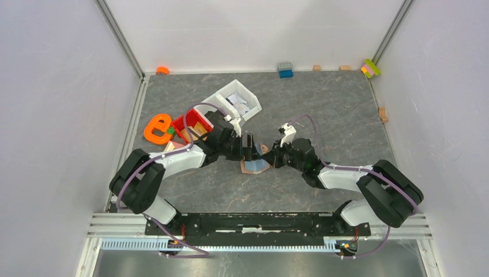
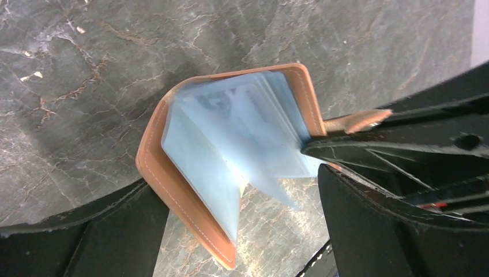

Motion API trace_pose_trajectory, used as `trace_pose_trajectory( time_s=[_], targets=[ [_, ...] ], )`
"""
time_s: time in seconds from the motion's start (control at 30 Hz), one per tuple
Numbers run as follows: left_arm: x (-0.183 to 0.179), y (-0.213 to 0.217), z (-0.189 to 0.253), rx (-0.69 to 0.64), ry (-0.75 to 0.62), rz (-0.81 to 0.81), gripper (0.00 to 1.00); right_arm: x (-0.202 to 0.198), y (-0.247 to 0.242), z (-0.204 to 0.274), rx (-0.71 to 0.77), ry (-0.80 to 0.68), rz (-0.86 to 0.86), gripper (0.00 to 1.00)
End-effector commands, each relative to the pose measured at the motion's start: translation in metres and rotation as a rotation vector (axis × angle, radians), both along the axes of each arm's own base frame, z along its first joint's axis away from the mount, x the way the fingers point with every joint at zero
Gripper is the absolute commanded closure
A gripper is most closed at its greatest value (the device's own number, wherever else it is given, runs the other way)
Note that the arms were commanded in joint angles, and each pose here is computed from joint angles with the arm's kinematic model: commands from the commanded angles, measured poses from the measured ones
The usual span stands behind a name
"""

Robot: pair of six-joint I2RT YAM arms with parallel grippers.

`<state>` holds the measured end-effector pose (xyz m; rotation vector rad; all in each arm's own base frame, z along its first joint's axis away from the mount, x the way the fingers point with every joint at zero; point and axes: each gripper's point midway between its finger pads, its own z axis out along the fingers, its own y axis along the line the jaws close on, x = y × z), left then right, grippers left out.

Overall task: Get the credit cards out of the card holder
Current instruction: Open the card holder at the center of the board.

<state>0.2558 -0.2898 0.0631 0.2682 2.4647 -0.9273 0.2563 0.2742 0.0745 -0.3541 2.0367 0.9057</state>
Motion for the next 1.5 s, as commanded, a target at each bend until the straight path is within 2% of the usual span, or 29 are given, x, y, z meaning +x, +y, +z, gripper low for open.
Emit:
trace_pose_trajectory(
  time_s=[0.0, 0.13, 0.3, 0.53, 0.67, 0.77, 0.83, 1.0, 1.13, 1.2, 1.23, 1.3, 1.47],
  targets=[
    [0.003, -0.011, 0.030, -0.105, -0.077, -0.018, 0.00, 0.001, -0.004, 0.006, 0.015, -0.024, -0.010, 1.00],
    [0.005, -0.011, 0.020, -0.072, -0.047, -0.008, 0.01, 0.000, -0.002, 0.007, 0.024, -0.025, 0.001, 1.00],
    [0.008, -0.009, 0.001, -0.005, 0.014, -0.001, 0.11, -0.002, 0.000, 0.007, 0.030, -0.025, 0.011, 1.00],
    [0.011, -0.010, -0.015, 0.031, 0.045, 0.004, 0.08, -0.010, 0.013, 0.011, 0.084, -0.010, 0.089, 1.00],
    [0.014, -0.011, -0.021, 0.044, 0.052, 0.005, 0.10, -0.010, 0.014, 0.009, 0.080, -0.005, 0.093, 1.00],
    [0.013, -0.002, -0.036, 0.118, 0.095, 0.025, 0.18, -0.009, 0.013, 0.008, 0.071, -0.004, 0.083, 1.00],
    [0.014, 0.001, -0.041, 0.152, 0.108, 0.031, 0.28, -0.008, 0.011, 0.008, 0.065, -0.007, 0.072, 1.00],
    [0.013, 0.001, -0.044, 0.159, 0.118, 0.027, 0.51, -0.007, 0.008, 0.009, 0.058, -0.016, 0.059, 0.99],
    [0.013, 0.000, -0.044, 0.155, 0.122, 0.019, 0.65, -0.007, 0.009, 0.008, 0.058, -0.011, 0.066, 0.98],
    [0.012, -0.001, -0.046, 0.156, 0.127, 0.015, 0.73, -0.007, 0.010, 0.007, 0.056, -0.008, 0.068, 0.92],
    [0.012, -0.001, -0.046, 0.154, 0.129, 0.014, 0.75, -0.007, 0.009, 0.006, 0.054, -0.005, 0.066, 0.87],
    [0.012, -0.002, -0.046, 0.155, 0.131, 0.012, 0.76, -0.006, 0.009, 0.006, 0.050, -0.003, 0.062, 0.86],
    [0.012, -0.002, -0.047, 0.154, 0.135, 0.008, 0.77, -0.008, 0.012, 0.004, 0.052, 0.003, 0.081, 0.90]
  ],
)
